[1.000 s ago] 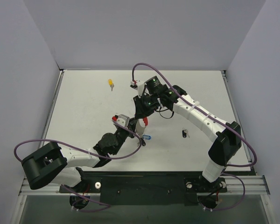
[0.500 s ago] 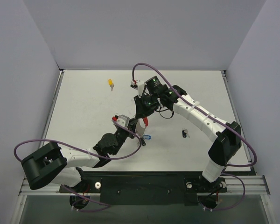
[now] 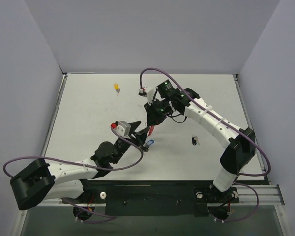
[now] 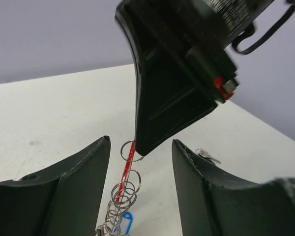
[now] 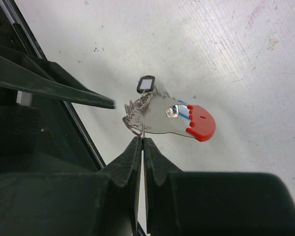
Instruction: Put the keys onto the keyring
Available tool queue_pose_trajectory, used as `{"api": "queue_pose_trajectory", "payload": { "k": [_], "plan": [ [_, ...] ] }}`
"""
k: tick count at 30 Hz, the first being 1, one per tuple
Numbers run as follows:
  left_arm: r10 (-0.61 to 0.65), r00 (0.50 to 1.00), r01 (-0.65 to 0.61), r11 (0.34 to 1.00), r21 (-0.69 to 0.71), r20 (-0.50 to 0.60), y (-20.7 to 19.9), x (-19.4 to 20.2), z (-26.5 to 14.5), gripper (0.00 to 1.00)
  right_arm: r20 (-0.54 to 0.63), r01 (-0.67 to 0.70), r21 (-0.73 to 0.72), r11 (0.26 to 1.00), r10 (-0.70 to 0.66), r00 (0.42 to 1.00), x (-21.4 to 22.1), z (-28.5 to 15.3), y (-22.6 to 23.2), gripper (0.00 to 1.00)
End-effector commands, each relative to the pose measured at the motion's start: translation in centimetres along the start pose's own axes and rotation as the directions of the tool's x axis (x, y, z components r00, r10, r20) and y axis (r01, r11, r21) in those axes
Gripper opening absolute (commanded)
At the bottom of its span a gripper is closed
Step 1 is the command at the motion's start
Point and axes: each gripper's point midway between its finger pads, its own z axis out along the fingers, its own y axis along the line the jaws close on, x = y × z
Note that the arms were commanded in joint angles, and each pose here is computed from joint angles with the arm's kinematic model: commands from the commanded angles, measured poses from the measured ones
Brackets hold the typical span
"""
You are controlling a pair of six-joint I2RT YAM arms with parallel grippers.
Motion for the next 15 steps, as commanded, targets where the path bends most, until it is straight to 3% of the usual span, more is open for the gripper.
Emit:
{"api": "queue_pose_trajectory", "payload": {
  "k": [1, 7, 10, 15],
  "plan": [
    [-0.05, 0.998, 0.043, 0.987, 0.156, 0.041, -2.4, -3.4, -1.0, 0.64, 0.045, 0.138, -0.052, 0.989, -0.136, 0.99, -0.4, -3.7, 0.6, 0.0],
    [-0.027, 0.999, 0.032, 0.962, 0.27, -0.024, -2.6, -4.0, -3.1, 0.65, 0.044, 0.243, -0.087, 0.966, -0.24, 0.97, 0.8, -5.7, 0.9, 0.0],
    [0.005, 0.999, 0.009, 0.96, 0.28, -0.051, -1.7, -4.5, -3.3, 0.6, 0.032, 0.327, -0.112, 0.938, -0.325, 0.945, 1.6, -6.6, 1.3, 0.0],
    [0.15, 0.986, -0.097, 0.877, 0.47, -0.077, -4.2, -5.0, -3.8, 0.52, 0.001, 0.485, -0.184, 0.855, -0.493, 0.87, 3.4, -8.9, 2.5, 0.0]
  ]
}}
